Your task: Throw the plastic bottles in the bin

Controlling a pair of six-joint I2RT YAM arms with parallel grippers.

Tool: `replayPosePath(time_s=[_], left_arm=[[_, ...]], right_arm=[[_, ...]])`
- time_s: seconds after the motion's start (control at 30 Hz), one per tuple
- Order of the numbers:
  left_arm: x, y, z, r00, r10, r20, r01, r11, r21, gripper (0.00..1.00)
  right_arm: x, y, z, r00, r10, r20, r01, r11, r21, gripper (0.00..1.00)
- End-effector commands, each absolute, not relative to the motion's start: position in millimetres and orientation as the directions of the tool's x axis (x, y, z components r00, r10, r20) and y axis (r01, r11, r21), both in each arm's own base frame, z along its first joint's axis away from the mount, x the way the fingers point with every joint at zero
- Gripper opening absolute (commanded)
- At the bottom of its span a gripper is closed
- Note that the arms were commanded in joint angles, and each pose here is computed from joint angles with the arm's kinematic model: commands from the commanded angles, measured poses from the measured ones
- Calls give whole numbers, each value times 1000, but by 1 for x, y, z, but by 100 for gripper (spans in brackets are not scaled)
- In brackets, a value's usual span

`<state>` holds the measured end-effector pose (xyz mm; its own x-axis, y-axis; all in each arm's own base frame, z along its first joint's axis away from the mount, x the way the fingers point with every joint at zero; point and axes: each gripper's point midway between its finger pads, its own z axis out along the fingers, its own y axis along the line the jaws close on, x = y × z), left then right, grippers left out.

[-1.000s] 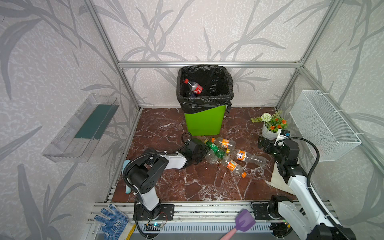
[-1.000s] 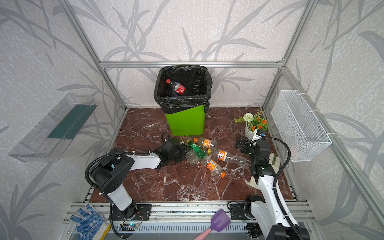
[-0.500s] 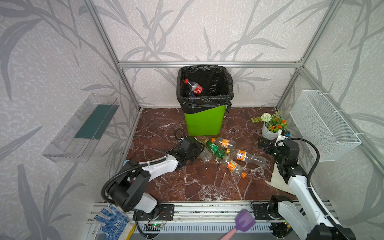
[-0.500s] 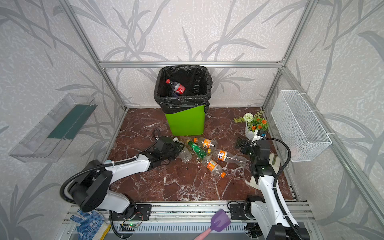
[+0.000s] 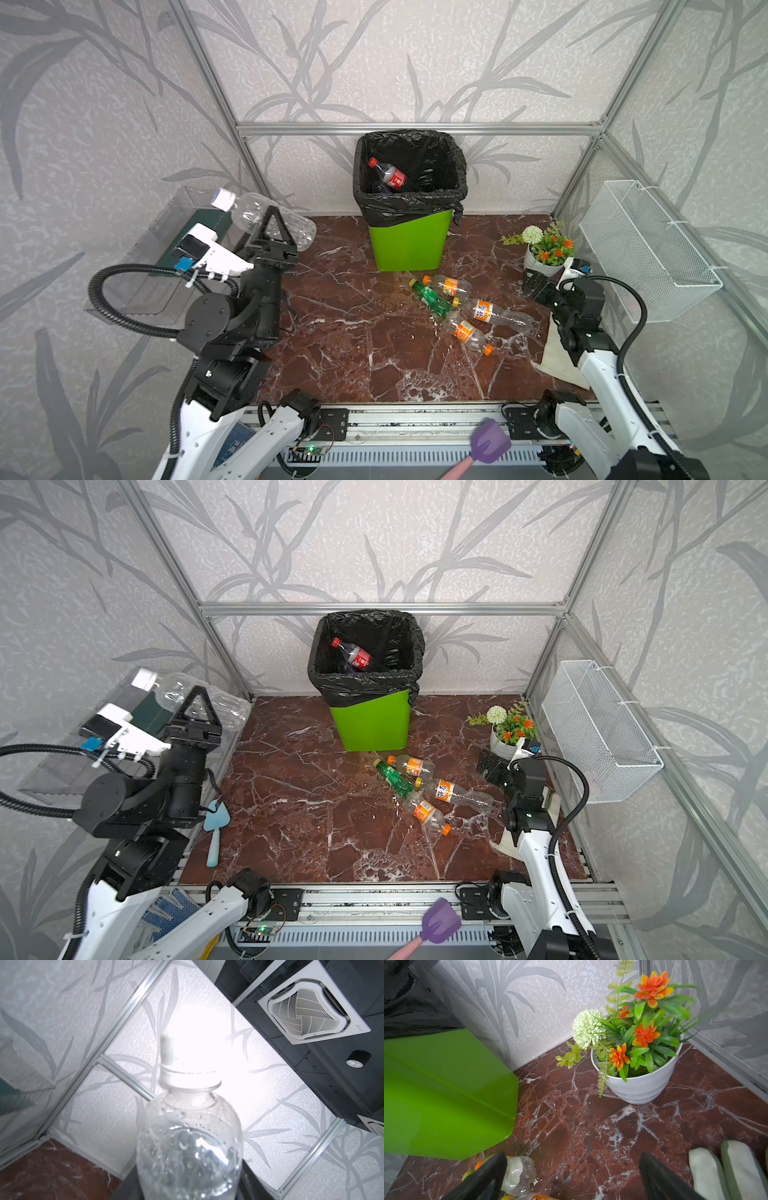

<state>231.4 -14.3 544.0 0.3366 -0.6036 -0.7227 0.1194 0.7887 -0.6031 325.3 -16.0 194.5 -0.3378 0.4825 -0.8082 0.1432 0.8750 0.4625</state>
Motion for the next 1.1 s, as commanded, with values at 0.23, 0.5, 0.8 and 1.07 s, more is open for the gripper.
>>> replayPosePath(time_s=[0.23, 0.5, 0.8, 1.07], left_arm=[[442, -195, 524, -119, -384, -916, 400, 825, -398, 59], [435, -211, 577, 18, -337, -941, 459, 839, -292, 99], [405, -174, 544, 46, -272, -961, 350, 906, -240, 99], [399, -156, 471, -59, -192, -980, 257, 945, -201, 99]], right_arm=[[331, 10, 226, -350, 483, -803, -22, 853, 522, 100], [317, 3, 220, -365, 447, -817, 27, 882, 471, 99], [316, -3, 189, -472, 505, -723, 151, 854, 497, 99], [290, 2, 152, -546, 653, -525, 336, 745, 576, 100]])
